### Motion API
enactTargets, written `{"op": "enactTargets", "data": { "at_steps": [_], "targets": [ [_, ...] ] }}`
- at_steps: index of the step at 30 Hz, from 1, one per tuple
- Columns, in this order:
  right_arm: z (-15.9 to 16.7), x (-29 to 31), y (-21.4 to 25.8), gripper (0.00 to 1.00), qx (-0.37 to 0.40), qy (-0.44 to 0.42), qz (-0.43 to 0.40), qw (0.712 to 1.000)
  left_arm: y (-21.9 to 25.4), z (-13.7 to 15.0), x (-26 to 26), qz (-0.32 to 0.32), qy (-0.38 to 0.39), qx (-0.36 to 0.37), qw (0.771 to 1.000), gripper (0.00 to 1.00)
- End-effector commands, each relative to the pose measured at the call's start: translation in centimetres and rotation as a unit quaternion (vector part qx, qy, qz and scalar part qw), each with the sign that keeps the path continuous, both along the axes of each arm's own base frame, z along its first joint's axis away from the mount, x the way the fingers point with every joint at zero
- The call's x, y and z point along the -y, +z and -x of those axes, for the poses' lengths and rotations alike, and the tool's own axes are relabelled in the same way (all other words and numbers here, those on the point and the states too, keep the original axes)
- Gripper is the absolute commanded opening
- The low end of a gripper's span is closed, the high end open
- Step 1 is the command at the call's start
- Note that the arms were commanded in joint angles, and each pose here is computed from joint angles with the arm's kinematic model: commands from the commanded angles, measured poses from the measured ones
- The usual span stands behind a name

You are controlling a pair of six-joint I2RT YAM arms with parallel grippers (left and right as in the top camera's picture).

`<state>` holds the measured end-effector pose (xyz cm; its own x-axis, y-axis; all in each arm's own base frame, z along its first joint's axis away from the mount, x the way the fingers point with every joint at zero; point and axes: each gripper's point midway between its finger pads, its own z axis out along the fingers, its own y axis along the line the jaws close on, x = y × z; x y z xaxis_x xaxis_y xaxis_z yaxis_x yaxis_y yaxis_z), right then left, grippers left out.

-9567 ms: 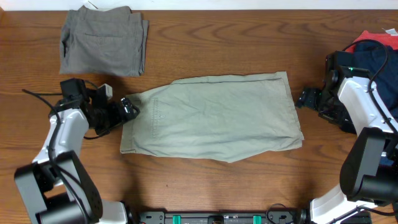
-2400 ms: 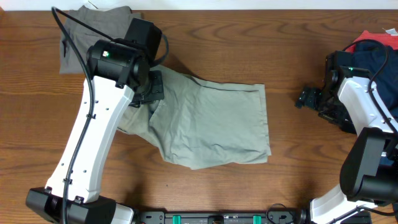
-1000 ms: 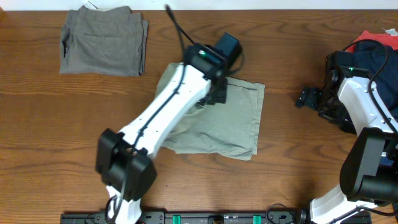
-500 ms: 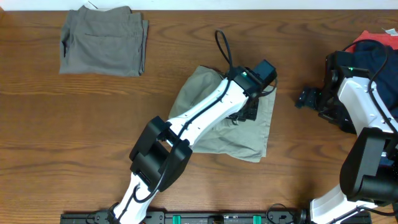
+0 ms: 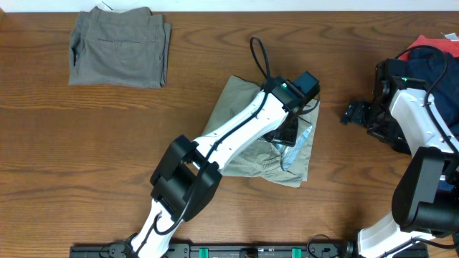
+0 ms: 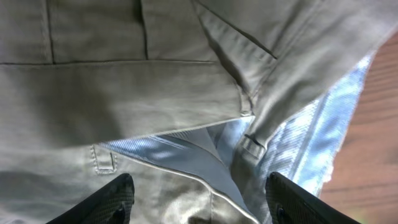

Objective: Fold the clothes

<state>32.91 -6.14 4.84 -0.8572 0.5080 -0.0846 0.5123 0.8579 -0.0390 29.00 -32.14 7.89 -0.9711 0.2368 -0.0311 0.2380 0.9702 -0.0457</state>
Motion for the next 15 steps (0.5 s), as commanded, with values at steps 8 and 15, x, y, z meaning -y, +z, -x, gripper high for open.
{"op": "enactTargets", "data": {
  "at_steps": [8,15],
  "targets": [
    [-0.4,0.3,0.9,0.99,0.014,-0.002,0.007,1.000,10.7,-2.2,-5.3,-0.001,-0.001,0.122,0.993,0.87],
    [-0.4,0.3,0.9,0.99,0.014,-0.002,0.007,1.000,7.2,-2.0,-8.5,-0.014,0.045,0.038,0.998,0.98]
  ]
}}
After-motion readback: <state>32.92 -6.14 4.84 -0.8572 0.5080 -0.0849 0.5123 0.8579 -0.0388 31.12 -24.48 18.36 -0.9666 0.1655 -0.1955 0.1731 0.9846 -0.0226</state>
